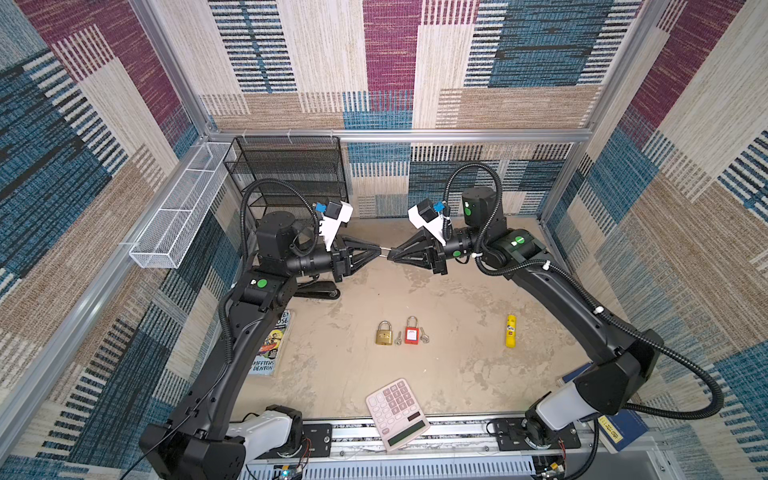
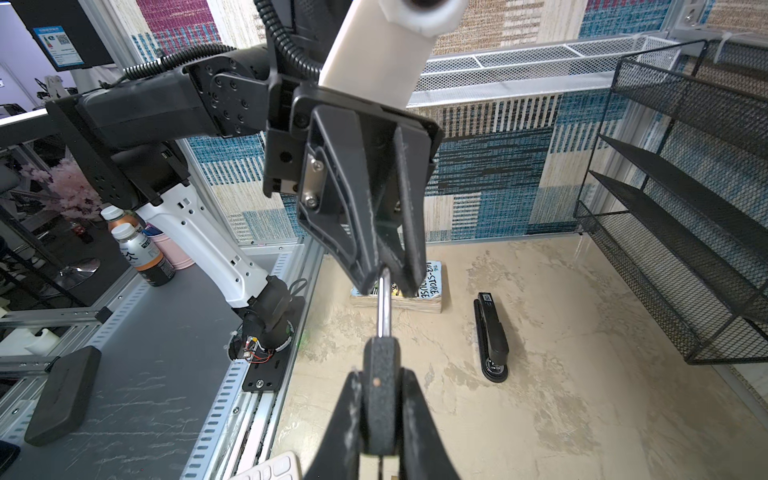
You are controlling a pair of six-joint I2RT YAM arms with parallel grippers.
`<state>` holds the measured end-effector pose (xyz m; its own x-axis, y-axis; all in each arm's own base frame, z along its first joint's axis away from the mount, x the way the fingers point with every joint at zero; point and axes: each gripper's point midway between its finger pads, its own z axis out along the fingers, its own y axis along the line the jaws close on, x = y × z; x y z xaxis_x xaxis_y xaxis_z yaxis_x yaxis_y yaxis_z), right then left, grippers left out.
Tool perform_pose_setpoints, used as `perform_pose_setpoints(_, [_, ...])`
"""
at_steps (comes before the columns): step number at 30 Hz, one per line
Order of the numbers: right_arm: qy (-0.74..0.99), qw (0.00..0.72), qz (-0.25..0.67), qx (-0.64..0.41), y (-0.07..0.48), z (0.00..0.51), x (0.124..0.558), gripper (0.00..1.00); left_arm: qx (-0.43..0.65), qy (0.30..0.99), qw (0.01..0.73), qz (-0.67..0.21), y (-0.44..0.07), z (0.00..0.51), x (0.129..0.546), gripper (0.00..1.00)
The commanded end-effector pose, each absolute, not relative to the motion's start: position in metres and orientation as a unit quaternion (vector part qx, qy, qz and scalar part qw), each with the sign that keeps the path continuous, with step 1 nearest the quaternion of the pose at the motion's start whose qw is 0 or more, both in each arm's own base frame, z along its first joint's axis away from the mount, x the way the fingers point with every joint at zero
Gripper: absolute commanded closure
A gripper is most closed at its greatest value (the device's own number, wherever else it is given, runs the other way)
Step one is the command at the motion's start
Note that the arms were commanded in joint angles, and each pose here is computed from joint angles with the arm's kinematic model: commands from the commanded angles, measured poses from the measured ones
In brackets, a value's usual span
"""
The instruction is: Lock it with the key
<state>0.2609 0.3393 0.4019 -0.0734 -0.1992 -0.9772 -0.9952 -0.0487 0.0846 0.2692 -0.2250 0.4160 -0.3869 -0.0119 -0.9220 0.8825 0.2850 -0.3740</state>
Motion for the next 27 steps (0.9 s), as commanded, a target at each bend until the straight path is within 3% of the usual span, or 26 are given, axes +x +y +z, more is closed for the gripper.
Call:
perform_pose_setpoints(1, [0.536, 0.418, 0.489, -0.546, 0.3394, 0.4120, 0.2565, 1.00, 0.344, 0.658, 0.453, -0.495, -0.2250, 0.4172, 0.2649, 0.83])
perform_pose_setpoints(12, [0.531, 0.404, 0.507, -0.545, 0.3408, 0.4121, 0.2528, 1.00, 0.343, 0.656, 0.453, -0.496, -0.2258, 0.4173, 0.2657, 0.95])
perform_pose_setpoints(27, [0.532, 0.385, 0.519, -0.547, 0.3429, 0.4094, 0.2510, 1.00, 0.349, 0.667, 0.471, -0.459, -0.2217, 0.4102, 0.2691, 1.00])
